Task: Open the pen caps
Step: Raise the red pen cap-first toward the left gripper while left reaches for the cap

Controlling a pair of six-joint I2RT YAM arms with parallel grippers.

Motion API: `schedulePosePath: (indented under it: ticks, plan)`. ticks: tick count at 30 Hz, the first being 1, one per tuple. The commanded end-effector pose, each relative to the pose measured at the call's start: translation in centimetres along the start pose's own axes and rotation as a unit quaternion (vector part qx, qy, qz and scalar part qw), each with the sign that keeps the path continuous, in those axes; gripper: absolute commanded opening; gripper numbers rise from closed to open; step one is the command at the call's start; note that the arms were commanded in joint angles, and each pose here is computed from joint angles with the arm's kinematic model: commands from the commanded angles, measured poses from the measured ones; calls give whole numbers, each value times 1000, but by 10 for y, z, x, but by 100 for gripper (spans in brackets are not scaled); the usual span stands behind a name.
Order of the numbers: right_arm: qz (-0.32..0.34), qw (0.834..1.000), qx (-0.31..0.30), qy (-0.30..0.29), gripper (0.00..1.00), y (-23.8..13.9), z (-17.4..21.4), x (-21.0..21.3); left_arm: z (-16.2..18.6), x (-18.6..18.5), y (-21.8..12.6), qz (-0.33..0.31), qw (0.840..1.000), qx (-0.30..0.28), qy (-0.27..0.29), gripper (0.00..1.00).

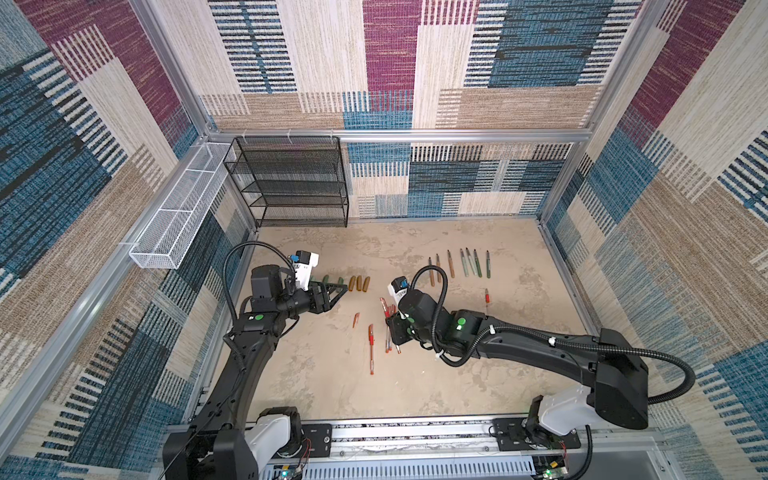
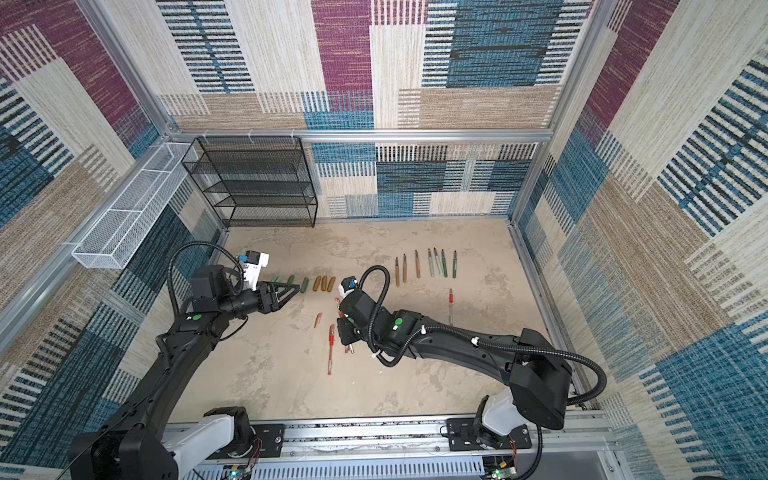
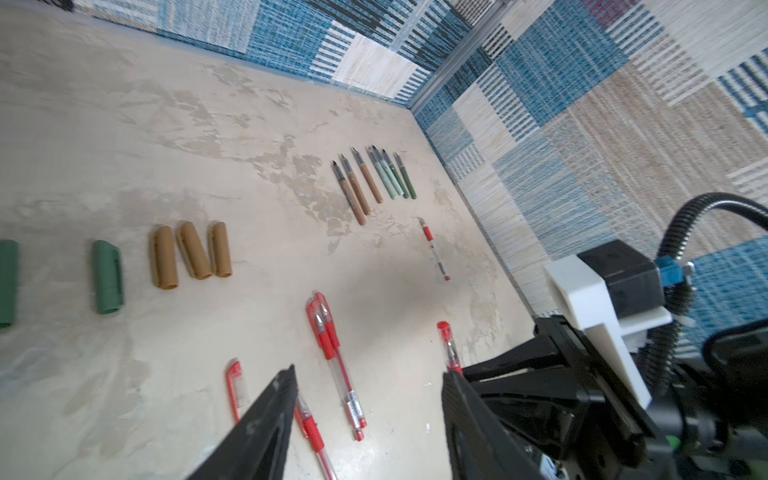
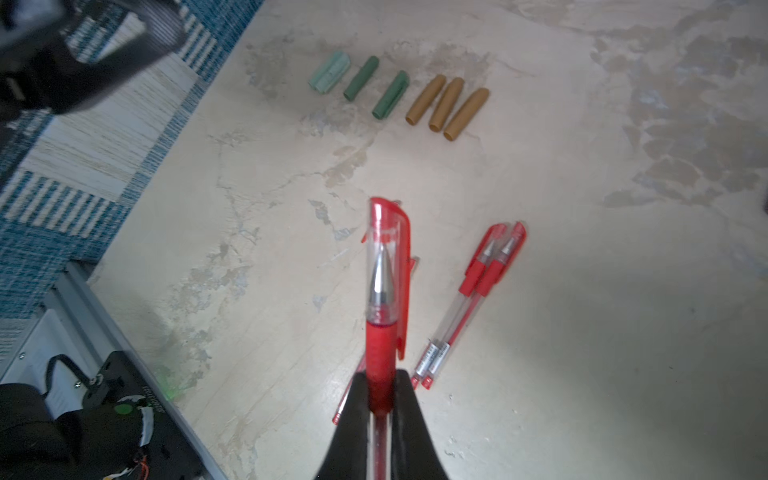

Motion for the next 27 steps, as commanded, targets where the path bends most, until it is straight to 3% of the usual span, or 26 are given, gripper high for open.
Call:
schedulePosePath:
  ticks: [1, 13, 17, 24, 27]
  plan:
    - [-57, 997, -41, -19, 5, -1, -20, 25, -1, -28, 4, 74, 997, 5, -1, 59]
    - [-81, 995, -51, -34, 5, 5, -29, 51, 26, -35, 33, 82, 995, 56, -26, 51]
    - [-76, 995, -51, -37, 5, 6, -29, 50, 29, -35, 35, 80, 995, 61, -28, 38]
    - [-76, 995, -50, -41, 7, 9, -29, 51, 29, -32, 35, 71, 995, 57, -29, 0]
    - [-78, 995, -40, -39, 17, 14, -21, 49, 27, -32, 35, 71, 995, 56, -33, 0]
Point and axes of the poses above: each gripper's point midway between its finger pads, its own y axis out along the fingers, its own x axis along the line the jaws close on, z = x × y, the point moved 1 cm from there along -y, back along the fingers
